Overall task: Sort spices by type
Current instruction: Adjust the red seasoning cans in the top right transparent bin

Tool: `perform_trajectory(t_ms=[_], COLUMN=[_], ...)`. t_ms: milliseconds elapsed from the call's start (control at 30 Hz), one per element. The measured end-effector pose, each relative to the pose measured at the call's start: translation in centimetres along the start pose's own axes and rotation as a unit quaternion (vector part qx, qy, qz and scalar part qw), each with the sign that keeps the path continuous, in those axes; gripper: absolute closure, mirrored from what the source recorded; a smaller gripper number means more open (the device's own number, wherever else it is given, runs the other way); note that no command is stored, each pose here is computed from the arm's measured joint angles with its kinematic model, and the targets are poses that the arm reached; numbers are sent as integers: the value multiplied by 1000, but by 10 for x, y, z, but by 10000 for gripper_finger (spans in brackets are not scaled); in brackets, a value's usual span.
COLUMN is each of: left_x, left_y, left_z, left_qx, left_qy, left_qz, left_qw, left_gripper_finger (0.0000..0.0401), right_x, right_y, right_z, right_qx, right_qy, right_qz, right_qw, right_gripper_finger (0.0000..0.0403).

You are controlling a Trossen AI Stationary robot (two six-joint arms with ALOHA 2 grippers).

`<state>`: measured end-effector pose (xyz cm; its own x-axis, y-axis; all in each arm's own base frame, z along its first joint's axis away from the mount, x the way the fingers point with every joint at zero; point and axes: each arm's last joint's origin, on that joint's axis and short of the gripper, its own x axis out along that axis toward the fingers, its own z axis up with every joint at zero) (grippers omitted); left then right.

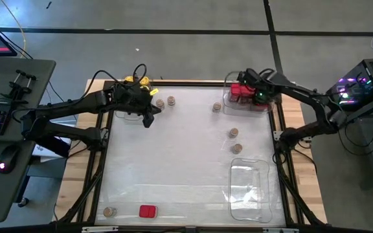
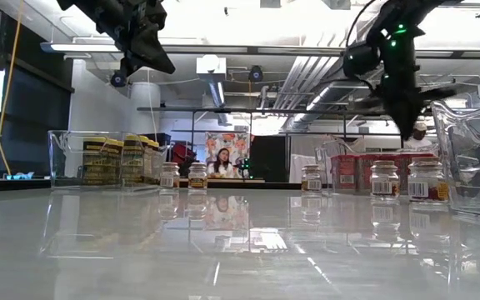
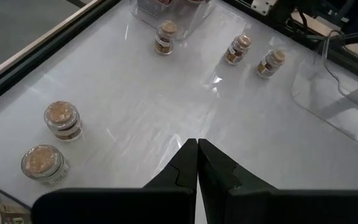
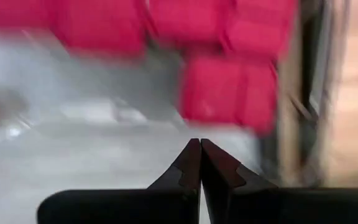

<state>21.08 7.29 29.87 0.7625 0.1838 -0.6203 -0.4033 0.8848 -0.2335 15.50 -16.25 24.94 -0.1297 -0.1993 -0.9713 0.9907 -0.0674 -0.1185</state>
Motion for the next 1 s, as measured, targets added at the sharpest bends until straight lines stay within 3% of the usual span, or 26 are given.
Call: perform_trajectory(t_ms=[167,300,833,1000], left_x=[0,0,0,0], left_y=[0,0,0,0], left_z=[0,0,0,0], left_qx=[5,2,-12,-12], left_qy=[-1,0,1,1], left_qz=[0,0,-5,-5], left_qw=[1000,1000,1000,1000], left_gripper_finger=[401,401,401,401], right_x=[12,24,35,22], right_y=[7,15,12,17], right_z=[22,27,25,28], right_qx=[42,33,16,38], right_qy=[-17,10,28,-21], right_qz=[51,61,-5,55], right_qw=[998,998,999,998], right_gripper_finger=[403,403,403,403])
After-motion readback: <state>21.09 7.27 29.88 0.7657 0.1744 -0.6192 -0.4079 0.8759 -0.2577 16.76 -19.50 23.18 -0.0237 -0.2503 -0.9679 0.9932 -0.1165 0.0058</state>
